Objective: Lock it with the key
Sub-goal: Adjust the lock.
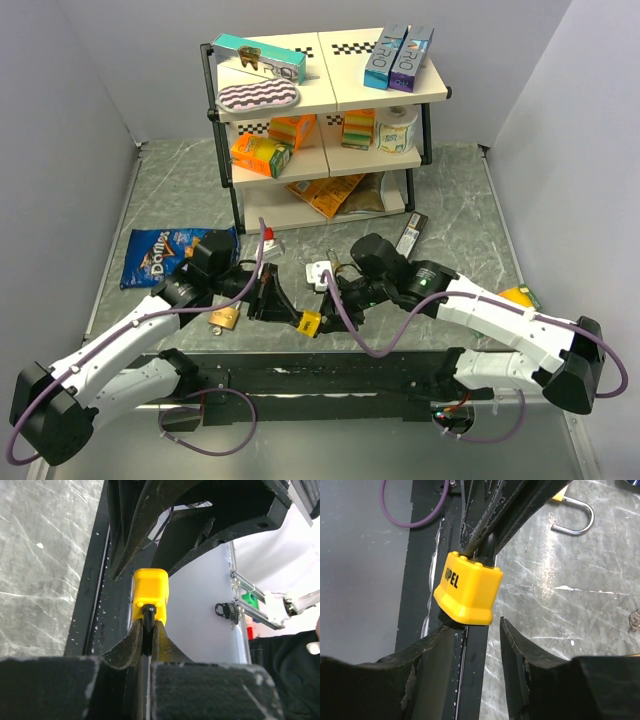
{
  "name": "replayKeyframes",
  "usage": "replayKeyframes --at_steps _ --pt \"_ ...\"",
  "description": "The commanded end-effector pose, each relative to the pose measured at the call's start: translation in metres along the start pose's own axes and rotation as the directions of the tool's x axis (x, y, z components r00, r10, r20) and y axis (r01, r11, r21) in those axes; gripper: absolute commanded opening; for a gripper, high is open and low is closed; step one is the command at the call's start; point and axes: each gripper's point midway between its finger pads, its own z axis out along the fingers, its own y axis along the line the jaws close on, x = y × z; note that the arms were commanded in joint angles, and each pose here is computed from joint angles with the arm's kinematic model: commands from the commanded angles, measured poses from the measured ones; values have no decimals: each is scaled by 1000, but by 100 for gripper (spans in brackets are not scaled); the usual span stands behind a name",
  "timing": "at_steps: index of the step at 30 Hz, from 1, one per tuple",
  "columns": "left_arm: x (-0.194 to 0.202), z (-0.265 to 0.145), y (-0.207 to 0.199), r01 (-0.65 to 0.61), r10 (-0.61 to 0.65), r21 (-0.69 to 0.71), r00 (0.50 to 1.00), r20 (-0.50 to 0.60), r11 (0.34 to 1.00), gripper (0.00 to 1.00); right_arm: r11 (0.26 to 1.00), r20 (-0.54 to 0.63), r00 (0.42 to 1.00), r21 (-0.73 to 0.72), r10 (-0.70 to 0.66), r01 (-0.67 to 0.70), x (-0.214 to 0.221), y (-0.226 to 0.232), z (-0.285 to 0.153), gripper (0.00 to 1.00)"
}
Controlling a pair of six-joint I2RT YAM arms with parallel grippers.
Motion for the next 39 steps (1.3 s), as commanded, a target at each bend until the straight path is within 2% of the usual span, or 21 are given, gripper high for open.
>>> replayKeyframes --at_steps 1,9,16,19,22,23,24,25,27,32,33,39 --pt "1 12 -28 -46 50 147 998 -24 988 1 884 490 743 344 -456 316 -176 -39 -46 49" --pt "-3 15 -43 -96 103 225 995 -17 970 1 851 515 681 378 -521 365 -186 -41 -43 51" --pt "2 16 -44 -63 70 228 997 -20 972 1 815 543 620 481 -567 324 -206 -50 -61 50" --pt "4 16 -43 -50 56 221 998 -20 974 1 797 530 624 536 -574 278 -206 -60 -68 49" --pt "1 14 -42 -91 95 206 995 -10 974 1 804 513 649 522 -562 284 -197 -59 -65 51" --pt "4 12 -39 -78 85 188 996 -28 979 1 820 493 684 494 -538 289 -185 -58 -58 52" --pt "-3 7 -39 -94 99 167 995 -23 982 1 816 483 684 489 -547 307 -182 -53 -61 53" --pt "-6 5 -35 -143 147 150 989 -16 978 1 824 464 707 472 -534 312 -172 -52 -58 56" --pt "-10 -4 -31 -134 136 125 991 -7 983 1 842 411 759 427 -505 328 -146 -47 -54 58" --pt "-27 -24 -27 -172 167 63 983 72 983 1 858 329 824 403 -461 319 -98 -44 -60 61" --pt "-30 -28 -27 -175 170 61 982 76 983 1 872 306 851 387 -427 299 -84 -42 -63 62" --pt "-54 -45 -16 -199 196 5 970 143 980 1 886 283 890 406 -357 226 -66 -42 -77 68"
